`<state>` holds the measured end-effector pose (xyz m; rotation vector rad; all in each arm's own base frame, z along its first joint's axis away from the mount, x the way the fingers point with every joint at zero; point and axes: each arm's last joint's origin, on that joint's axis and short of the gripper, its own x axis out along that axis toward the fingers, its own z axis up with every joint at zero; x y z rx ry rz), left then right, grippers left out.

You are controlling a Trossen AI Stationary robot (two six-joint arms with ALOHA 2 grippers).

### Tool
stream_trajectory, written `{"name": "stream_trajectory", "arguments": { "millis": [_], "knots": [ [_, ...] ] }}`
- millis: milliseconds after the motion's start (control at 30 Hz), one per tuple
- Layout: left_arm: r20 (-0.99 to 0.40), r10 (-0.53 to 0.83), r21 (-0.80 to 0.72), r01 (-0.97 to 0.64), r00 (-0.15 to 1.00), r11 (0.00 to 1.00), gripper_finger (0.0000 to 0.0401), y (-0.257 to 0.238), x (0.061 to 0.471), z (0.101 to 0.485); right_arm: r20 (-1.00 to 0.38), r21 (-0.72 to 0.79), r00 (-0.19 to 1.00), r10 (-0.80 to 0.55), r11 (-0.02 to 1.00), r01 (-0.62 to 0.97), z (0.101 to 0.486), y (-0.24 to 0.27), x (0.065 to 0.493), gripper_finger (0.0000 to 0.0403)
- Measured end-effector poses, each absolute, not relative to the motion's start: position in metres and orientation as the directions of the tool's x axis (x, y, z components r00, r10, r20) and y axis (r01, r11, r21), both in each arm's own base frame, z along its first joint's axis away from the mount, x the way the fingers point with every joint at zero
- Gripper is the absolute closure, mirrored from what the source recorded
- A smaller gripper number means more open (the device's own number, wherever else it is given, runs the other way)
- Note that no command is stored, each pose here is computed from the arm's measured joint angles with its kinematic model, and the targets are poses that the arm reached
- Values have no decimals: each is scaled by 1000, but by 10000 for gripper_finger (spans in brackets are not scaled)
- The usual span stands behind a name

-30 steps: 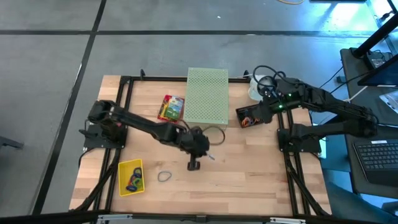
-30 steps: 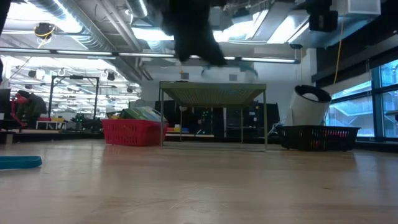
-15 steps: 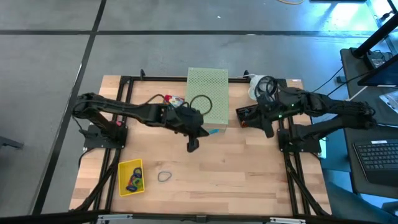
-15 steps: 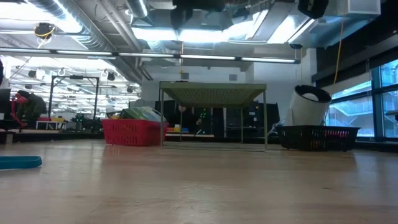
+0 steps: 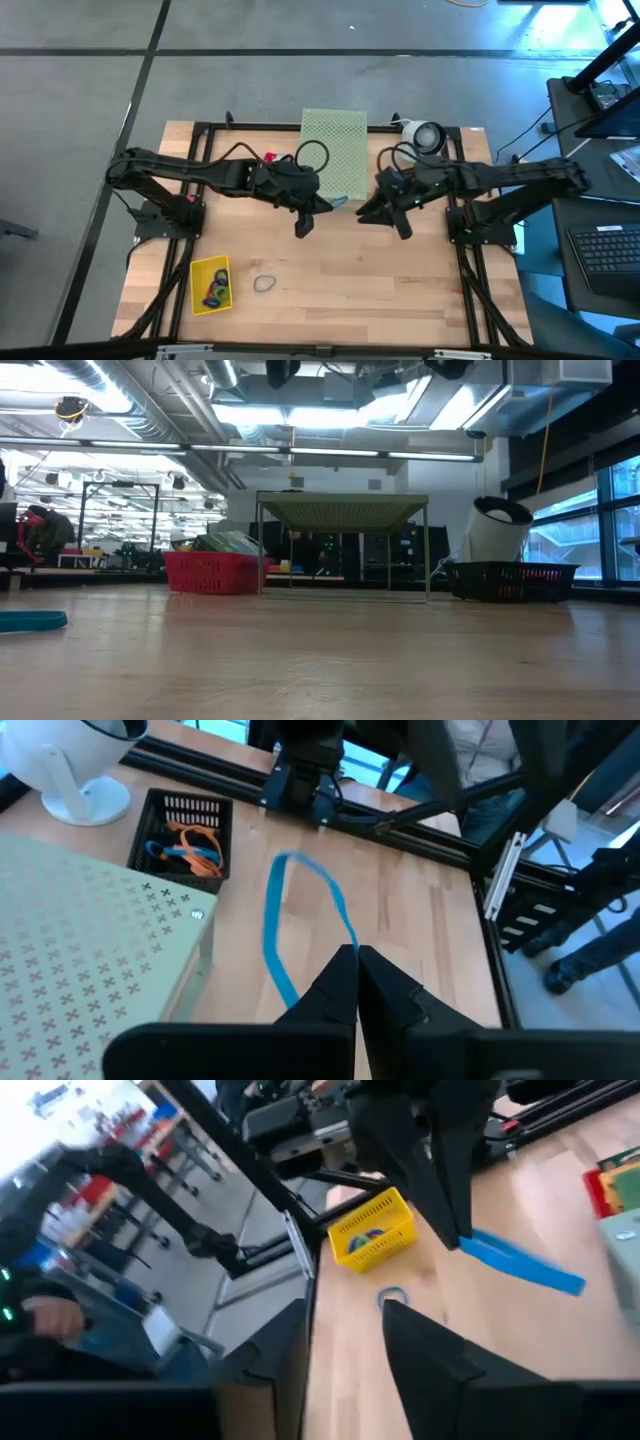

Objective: Pick & Place Office Desk Supplies
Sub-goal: Put the blue rubber band into the black bin

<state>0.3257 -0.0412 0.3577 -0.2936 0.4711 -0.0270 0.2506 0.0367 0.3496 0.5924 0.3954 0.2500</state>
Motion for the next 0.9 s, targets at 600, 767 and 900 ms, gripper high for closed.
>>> {"name": "stream_trajectory", "arguments": {
  "millis": [600, 767, 900],
  "knots": [
    [-428, -189, -378, 14, 884, 926, 399, -44, 322, 362, -128, 227, 932, 340, 924, -306, 383, 34, 259, 191],
    [-395, -232, -427, 45, 889, 903, 399, -45, 323, 365, -262, 75, 904, 338, 941, -330, 380, 33, 258, 220],
    [-320, -277, -484, 96, 906, 870, 399, -47, 325, 372, -391, -34, 882, 264, 953, -300, 369, 31, 260, 240]
  ]
}}
